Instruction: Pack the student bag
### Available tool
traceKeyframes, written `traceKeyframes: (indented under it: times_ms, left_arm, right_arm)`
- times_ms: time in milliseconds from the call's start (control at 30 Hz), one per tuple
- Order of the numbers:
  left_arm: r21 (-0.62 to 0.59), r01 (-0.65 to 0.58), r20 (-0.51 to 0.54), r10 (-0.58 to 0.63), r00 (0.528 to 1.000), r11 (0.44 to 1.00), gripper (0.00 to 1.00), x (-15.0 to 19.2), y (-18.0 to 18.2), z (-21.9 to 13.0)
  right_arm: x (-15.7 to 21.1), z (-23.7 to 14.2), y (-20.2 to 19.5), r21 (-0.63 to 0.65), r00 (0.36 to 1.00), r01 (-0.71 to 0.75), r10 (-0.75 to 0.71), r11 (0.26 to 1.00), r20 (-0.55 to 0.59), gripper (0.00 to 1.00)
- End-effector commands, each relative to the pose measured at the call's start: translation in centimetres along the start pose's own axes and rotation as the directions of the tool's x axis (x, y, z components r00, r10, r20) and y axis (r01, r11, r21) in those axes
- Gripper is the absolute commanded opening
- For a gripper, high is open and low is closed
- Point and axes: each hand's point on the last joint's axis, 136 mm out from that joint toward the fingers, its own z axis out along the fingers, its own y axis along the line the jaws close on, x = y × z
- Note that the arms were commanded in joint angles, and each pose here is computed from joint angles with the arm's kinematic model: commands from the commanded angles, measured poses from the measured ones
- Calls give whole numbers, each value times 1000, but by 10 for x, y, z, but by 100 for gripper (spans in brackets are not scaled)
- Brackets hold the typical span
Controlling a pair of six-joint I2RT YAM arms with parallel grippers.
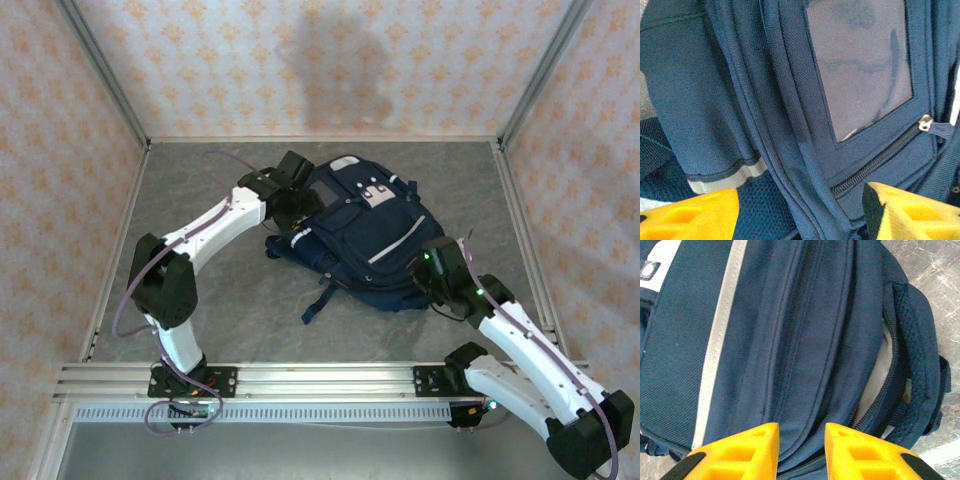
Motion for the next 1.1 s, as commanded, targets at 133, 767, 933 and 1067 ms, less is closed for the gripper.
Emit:
traceKeyframes:
  times_ms: [133, 767, 933, 1067]
  left_arm:
    - [29, 95, 25, -96, 995, 995, 67, -8, -2, 14]
    - [34, 150, 62, -151, 987, 988, 61, -22, -13, 47]
    - [37, 156, 91, -159, 983, 987, 29, -30, -16, 60]
    - [42, 155, 126, -159, 979, 987, 8, -31, -9, 47]
  right_arm:
    - [-2, 4, 0, -17, 999, -39, 39, 999, 24, 30]
    - [-1, 14, 1, -53, 998, -43, 46, 998, 38, 32]
    - [-10, 15, -12, 0, 997, -17, 17, 1000, 79, 32]
    - [-18, 22, -19, 42, 997, -2, -2, 999, 77, 32]
